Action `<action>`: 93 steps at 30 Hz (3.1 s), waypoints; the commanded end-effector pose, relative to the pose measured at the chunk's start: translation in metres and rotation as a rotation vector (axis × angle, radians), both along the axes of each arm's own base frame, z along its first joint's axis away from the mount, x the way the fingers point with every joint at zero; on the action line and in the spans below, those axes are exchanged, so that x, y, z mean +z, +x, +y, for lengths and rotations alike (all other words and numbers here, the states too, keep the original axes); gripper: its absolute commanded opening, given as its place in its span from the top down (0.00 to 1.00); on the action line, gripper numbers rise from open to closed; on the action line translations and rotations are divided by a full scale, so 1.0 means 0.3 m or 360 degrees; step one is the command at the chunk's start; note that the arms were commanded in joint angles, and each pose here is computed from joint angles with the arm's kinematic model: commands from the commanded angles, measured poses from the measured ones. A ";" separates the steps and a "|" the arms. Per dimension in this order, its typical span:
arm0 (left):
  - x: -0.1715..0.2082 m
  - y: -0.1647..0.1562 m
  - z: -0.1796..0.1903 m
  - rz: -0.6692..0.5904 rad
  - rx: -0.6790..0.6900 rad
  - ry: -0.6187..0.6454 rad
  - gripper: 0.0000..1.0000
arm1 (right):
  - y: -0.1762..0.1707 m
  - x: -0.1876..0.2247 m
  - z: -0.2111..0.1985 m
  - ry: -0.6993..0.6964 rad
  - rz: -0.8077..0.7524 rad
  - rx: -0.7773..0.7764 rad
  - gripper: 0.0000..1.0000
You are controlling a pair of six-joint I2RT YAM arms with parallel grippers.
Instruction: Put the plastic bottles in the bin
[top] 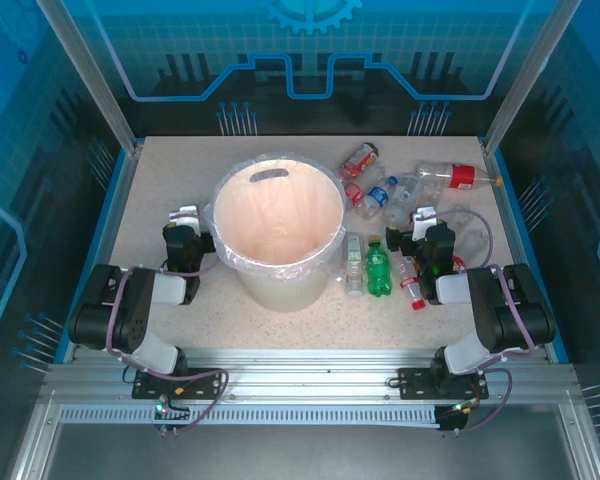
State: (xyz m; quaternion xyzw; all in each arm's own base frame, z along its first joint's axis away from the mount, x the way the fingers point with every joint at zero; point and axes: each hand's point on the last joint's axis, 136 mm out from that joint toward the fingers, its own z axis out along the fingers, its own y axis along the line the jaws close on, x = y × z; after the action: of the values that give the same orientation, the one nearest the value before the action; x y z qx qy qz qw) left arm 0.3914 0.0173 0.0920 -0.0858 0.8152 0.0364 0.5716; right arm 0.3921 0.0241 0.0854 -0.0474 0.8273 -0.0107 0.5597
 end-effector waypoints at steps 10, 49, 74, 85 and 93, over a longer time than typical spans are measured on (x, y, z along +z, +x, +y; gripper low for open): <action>0.323 -0.110 0.161 0.0017 0.0428 -0.0014 0.01 | 0.030 0.373 0.020 0.0027 0.0048 -0.0003 0.00; 0.763 -0.110 -0.245 0.0500 -0.0307 -0.0149 0.05 | 0.514 0.144 -0.537 0.1524 0.0696 -0.1611 0.00; 0.727 -0.090 -0.263 0.0517 -0.0305 -0.0155 0.06 | 0.589 -0.088 -0.559 0.1496 0.0876 -0.1742 0.00; 0.795 -0.113 -0.300 0.0433 -0.0400 -0.0240 0.07 | 0.593 -0.150 -0.561 0.1536 0.0921 -0.1717 0.11; 0.819 -0.135 -0.326 0.0450 -0.0477 -0.0276 0.08 | 0.608 -0.108 -0.580 0.1499 0.0854 -0.1681 0.23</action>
State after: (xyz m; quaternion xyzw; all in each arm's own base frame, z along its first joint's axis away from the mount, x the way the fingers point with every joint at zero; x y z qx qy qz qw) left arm 0.3605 -0.0718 0.3193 -0.0204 0.8982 -0.0823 0.4312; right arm 0.5778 -0.1382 0.0581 0.5942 0.7670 0.0999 0.2208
